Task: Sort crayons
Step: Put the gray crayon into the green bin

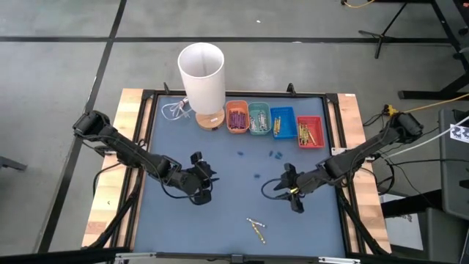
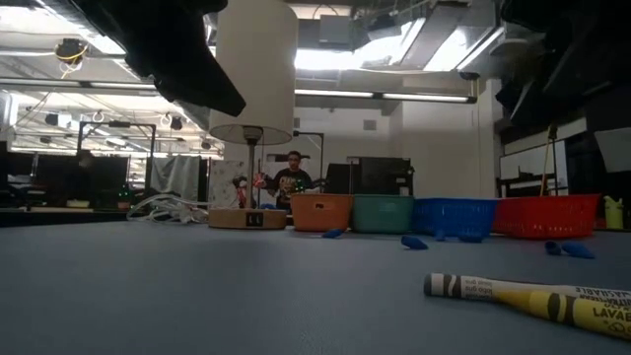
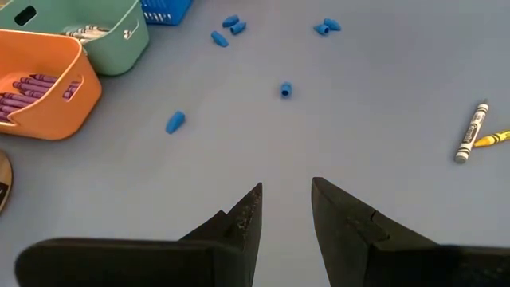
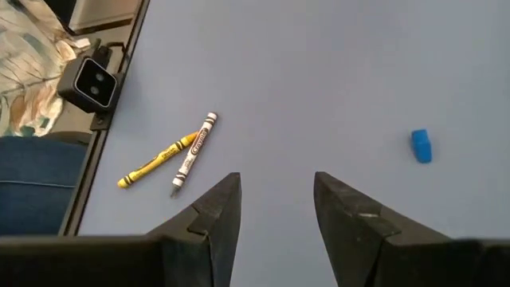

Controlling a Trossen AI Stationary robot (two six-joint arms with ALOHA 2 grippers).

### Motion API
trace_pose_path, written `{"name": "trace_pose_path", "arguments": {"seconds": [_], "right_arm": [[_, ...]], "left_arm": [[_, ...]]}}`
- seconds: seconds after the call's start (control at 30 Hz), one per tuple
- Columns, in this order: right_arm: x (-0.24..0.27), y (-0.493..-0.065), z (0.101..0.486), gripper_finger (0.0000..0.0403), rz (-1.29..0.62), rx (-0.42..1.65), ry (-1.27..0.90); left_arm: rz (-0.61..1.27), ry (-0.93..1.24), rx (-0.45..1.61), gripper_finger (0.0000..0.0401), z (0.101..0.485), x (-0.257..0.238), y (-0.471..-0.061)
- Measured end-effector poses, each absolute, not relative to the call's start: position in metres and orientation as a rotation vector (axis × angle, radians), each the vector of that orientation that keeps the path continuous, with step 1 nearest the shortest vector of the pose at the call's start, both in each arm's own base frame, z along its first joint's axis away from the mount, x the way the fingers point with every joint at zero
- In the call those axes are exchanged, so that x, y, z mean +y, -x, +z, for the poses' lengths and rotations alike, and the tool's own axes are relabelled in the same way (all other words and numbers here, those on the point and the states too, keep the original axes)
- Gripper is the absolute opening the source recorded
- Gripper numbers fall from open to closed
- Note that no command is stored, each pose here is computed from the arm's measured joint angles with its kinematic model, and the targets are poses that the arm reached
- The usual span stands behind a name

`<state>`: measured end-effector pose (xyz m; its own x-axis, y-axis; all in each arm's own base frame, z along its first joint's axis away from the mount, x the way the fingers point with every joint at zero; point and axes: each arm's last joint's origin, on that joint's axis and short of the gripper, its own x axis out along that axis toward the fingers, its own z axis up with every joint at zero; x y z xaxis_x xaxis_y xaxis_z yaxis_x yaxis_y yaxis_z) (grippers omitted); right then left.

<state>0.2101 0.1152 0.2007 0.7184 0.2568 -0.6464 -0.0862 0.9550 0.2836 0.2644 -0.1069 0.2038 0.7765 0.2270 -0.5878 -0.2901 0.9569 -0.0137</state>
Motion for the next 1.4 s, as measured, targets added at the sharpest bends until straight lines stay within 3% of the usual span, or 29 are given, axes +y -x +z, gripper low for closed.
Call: {"name": "trace_pose_path", "arguments": {"seconds": [0.3,0.57,1.03,1.4], "right_arm": [[0.116,-0.212,0.201,0.0158,0.108,0.739,-0.381],[0.144,-0.213,0.199,0.0158,0.130,0.627,-0.376],[0.218,-0.253,0.170,0.0158,0.111,0.775,-0.017],[0.230,-0.265,0.169,0.0158,0.106,0.834,0.020]], "left_arm": [[0.273,0.098,0.624,0.0095,0.204,-0.108,-0.264],[0.275,0.106,0.621,0.0095,0.204,-0.108,-0.264],[0.282,0.109,0.610,0.0095,0.205,-0.105,-0.266],[0.284,0.111,0.605,0.0095,0.205,-0.105,-0.267]]}}
